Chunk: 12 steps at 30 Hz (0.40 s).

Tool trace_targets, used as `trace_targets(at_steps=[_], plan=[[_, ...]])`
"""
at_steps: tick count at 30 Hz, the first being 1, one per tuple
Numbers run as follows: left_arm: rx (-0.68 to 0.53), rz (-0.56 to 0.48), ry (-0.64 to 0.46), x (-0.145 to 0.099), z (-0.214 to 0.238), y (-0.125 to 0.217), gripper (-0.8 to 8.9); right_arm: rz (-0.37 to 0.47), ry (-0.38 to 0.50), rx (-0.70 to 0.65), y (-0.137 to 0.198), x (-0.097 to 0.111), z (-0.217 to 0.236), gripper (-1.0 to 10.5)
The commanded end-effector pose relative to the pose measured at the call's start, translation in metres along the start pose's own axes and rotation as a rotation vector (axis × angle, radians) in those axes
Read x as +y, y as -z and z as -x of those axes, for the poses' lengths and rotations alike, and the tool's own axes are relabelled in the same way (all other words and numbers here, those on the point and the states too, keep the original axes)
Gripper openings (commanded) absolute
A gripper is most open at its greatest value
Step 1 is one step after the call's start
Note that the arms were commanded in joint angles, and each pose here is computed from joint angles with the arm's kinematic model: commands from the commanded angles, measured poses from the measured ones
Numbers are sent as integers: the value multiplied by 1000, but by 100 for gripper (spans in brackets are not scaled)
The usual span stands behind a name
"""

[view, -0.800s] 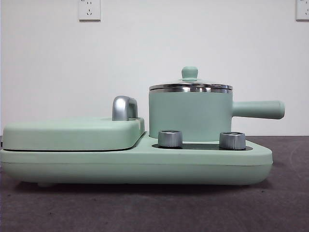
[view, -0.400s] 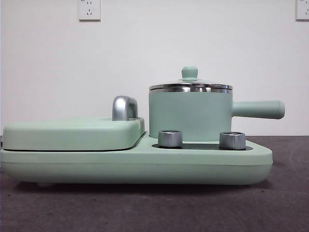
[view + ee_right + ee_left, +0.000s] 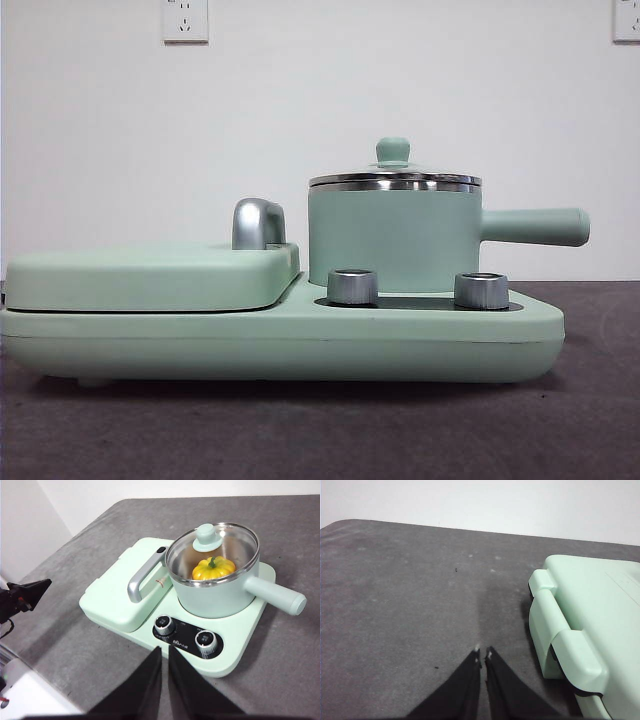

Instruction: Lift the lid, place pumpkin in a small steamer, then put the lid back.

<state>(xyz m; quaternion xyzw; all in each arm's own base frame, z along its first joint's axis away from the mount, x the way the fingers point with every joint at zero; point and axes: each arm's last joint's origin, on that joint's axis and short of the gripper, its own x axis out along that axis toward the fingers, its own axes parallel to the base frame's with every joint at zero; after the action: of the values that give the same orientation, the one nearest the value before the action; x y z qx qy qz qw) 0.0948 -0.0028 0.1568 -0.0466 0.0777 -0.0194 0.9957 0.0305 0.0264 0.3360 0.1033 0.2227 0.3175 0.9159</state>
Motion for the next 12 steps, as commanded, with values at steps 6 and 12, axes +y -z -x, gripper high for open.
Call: trace_targets(at_steps=[6,12], plan=[[23,-10,-5,1,-2,7,22,-25,86,-220,6,-17,-36,19],[23,-10,-5,1,-2,7,22,42,250,-537,39,-58,-73,19]])
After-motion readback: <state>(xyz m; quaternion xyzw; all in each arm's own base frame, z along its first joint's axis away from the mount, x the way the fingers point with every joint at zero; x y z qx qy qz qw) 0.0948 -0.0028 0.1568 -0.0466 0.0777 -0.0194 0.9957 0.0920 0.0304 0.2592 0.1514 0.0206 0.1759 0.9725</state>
